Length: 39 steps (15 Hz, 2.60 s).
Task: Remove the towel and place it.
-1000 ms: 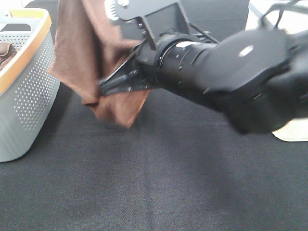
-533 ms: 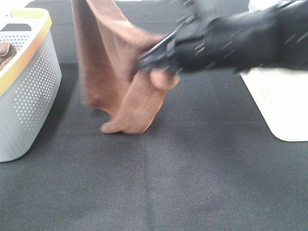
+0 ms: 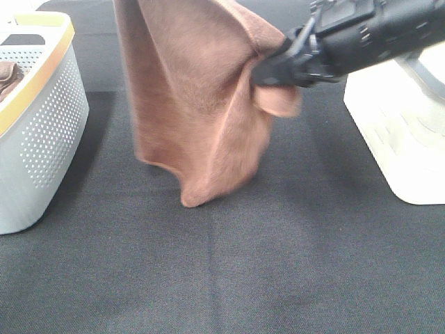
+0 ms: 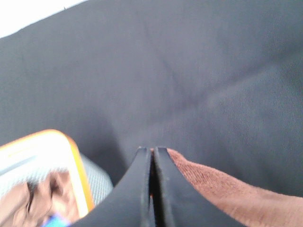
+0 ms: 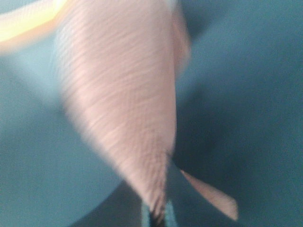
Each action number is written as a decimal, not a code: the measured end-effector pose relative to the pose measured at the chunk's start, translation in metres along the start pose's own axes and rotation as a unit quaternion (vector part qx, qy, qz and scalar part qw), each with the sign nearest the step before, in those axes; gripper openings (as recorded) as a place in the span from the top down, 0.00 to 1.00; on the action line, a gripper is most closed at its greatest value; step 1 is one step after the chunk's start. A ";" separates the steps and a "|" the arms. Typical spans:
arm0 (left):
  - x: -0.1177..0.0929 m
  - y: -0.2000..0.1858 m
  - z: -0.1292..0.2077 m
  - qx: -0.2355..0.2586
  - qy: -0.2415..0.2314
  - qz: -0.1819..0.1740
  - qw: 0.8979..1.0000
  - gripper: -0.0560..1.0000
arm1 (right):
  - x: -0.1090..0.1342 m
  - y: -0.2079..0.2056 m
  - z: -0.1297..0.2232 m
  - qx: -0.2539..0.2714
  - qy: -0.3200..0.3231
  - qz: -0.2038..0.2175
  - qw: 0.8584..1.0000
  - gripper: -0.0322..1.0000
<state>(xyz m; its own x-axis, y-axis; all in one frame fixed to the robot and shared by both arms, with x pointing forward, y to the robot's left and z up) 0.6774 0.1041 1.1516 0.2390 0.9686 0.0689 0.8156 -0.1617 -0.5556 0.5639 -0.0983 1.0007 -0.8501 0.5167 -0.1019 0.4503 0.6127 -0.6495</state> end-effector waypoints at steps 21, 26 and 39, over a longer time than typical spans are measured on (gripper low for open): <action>-0.003 0.046 -0.049 -0.169 0.086 -0.012 0.982 0.95 | -0.145 -0.030 -0.058 -0.156 -0.002 0.378 0.913 0.97; 0.030 0.110 -0.043 -0.211 0.031 0.004 0.977 0.95 | -0.183 0.013 -0.048 -0.171 -0.041 0.447 0.877 0.97; 0.040 0.173 0.132 0.188 -0.008 -0.066 0.980 0.95 | -0.138 0.110 0.020 0.028 -0.038 0.219 0.975 0.97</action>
<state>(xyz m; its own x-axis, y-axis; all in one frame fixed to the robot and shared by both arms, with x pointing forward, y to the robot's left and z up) 0.7583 0.1398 0.9486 0.1343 0.9796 0.1493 0.5863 0.0429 -0.8089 0.7256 -0.1145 0.9281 -0.5988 0.6744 -0.4320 0.7601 0.3085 -0.5718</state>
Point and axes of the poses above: a point on each arm's last joint axis where the gripper is mounted, y pointing out along that axis toward the gripper, x along the wrist's bending axis when the last joint is at zero, z = x × y, the point moved 9 cm from there along y, pointing out along that axis toward the gripper, and after that the axes turned 11 degrees about -y, right-handed, at the moved point
